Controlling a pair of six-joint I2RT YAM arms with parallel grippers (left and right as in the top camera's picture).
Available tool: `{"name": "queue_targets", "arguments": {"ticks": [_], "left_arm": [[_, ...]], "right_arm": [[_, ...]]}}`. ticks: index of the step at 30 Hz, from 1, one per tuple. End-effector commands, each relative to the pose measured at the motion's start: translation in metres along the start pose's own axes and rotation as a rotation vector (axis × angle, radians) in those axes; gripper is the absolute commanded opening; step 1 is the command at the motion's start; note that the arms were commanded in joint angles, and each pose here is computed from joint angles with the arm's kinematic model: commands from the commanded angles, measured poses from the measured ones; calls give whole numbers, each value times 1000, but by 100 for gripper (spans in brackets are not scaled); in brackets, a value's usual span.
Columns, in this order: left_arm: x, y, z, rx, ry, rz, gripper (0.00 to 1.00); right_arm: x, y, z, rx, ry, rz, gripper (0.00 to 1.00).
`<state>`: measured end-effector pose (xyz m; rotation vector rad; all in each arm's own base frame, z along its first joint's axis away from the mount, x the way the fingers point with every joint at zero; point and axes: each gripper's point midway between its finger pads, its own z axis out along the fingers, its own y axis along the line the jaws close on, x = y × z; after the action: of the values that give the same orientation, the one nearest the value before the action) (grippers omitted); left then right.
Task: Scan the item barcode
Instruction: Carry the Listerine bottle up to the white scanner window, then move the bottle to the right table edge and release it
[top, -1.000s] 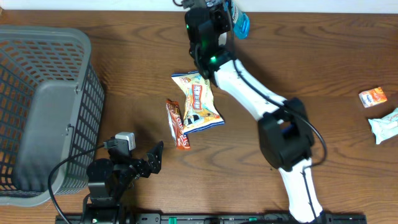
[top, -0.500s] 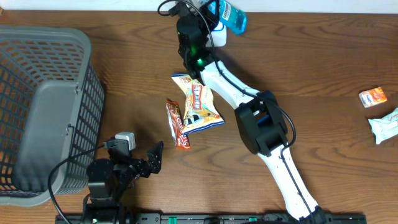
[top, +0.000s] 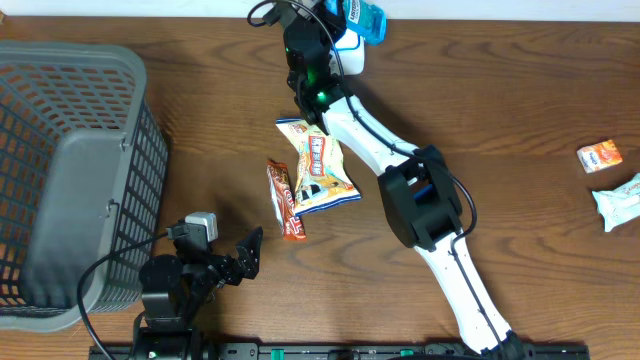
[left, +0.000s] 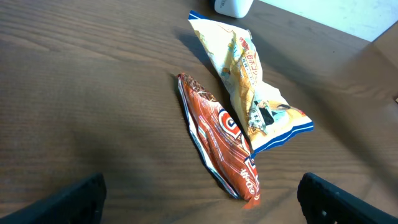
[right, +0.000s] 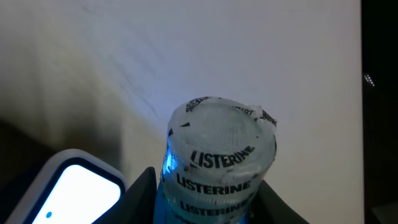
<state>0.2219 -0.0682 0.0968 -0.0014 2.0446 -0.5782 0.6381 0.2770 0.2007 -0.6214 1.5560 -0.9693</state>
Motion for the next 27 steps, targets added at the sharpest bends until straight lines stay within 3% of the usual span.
{"name": "queue_targets", "arguments": {"ticks": [1, 15, 27], "left_arm": [[12, 1, 2, 4, 37, -23, 99], [12, 1, 2, 4, 37, -23, 98], [12, 1, 2, 4, 37, -23, 99]], "right_arm": [[-5, 14, 0, -10, -26, -4, 10], [0, 15, 2, 31, -18, -124, 13], [38, -56, 13, 23, 199, -49, 9]]}}
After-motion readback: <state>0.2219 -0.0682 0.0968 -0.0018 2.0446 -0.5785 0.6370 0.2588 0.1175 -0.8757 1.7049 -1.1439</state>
